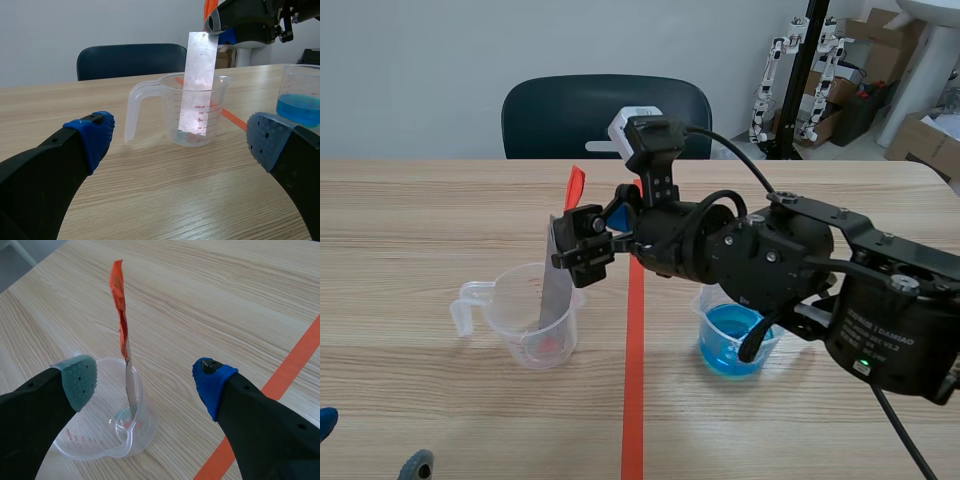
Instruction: Do the redox reaction experiment. lift the metal plate out of the left beaker
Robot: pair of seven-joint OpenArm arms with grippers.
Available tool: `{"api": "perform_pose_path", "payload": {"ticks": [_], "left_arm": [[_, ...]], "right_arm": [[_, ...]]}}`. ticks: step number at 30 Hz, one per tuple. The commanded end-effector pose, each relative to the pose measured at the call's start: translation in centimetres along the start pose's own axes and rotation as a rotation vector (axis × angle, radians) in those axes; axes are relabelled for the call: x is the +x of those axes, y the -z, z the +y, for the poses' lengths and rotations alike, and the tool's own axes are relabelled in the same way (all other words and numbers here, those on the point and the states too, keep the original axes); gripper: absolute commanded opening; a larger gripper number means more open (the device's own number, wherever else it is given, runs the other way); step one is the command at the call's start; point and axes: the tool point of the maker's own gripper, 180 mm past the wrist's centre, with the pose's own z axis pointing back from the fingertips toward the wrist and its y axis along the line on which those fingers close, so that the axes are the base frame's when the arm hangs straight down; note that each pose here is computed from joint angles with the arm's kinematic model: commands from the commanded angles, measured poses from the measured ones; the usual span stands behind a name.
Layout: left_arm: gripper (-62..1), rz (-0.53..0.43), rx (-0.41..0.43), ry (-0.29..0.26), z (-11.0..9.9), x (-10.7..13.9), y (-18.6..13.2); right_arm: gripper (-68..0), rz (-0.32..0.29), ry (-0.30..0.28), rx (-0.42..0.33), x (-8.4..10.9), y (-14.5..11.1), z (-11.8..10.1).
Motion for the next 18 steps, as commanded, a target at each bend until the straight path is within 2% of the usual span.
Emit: {"api": "perform_pose_path", "payload": {"ticks": [1, 11, 18], "left_arm": [[-5.4, -0.051, 0.006, -0.001, 0.2, 1.0, 0.0], [-5.4, -0.051, 0.006, -0.001, 0.2, 1.0, 0.0], [-5.4, -0.051, 0.006, -0.001, 0.2, 1.0, 0.0]], "right_arm": [[-27.0, -0.034, -0.001, 0.021, 1.7, 0.6, 0.9], [-27.3, -0.023, 0.017, 0.015, 1.1, 1.1, 0.8], [-39.2, -0.022, 0.020, 0.002, 0.8, 1.2, 0.4]]}}
